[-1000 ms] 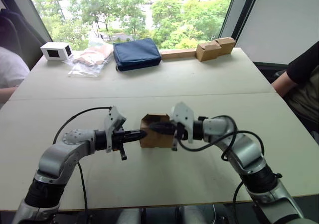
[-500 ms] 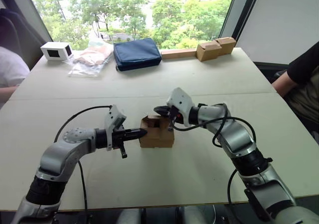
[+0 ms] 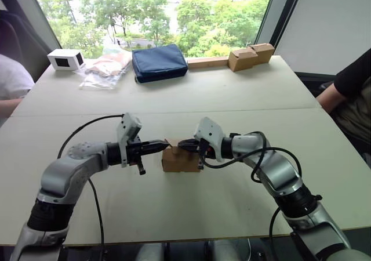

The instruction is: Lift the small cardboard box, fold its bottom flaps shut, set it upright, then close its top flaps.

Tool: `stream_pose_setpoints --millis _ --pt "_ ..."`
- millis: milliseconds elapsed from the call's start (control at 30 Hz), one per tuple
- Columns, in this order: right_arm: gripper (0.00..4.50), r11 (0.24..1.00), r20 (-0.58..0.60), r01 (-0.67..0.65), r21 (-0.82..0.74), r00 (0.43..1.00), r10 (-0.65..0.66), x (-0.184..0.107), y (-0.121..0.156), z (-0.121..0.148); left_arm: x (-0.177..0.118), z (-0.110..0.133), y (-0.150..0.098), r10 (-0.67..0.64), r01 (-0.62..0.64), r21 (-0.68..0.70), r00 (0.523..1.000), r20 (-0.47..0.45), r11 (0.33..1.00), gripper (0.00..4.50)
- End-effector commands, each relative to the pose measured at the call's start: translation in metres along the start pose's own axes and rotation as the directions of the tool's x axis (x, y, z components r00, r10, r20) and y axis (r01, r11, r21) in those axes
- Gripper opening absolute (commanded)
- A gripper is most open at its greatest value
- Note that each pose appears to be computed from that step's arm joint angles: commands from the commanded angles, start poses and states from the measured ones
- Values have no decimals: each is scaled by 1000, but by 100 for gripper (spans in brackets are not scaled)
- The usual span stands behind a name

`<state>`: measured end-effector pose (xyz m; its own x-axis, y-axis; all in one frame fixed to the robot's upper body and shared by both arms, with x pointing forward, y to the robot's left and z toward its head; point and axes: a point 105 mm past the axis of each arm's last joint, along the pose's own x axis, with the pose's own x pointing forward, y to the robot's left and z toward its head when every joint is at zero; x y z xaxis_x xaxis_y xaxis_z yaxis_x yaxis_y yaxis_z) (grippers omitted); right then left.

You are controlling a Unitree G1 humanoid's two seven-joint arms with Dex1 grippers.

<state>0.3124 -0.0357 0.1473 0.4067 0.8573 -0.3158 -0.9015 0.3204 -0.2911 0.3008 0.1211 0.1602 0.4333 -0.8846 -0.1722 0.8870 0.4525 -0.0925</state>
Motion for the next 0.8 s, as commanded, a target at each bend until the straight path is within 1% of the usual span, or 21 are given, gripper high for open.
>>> stream_pose_setpoints --millis 33,200,267,567,700,800 --pt "0 999 32 17 -41 999 -15 -2 -2 11 8 16 8 35 -37 40 998 57 998 2" --pt "0 999 48 21 -47 999 -19 -3 -3 15 23 13 22 89 -93 62 994 62 994 2" --pt "0 999 51 21 -50 999 -18 -4 -2 16 28 12 25 93 -97 66 994 61 993 2" --pt "0 997 78 49 -60 996 -44 -13 -3 24 36 -2 21 62 -64 81 998 31 995 2" --pt "0 998 102 -11 -56 995 17 -20 11 30 36 -2 20 64 -67 65 997 41 996 2" --pt "0 996 98 -55 -68 993 61 -21 22 30 37 -2 20 67 -70 54 996 51 996 2"
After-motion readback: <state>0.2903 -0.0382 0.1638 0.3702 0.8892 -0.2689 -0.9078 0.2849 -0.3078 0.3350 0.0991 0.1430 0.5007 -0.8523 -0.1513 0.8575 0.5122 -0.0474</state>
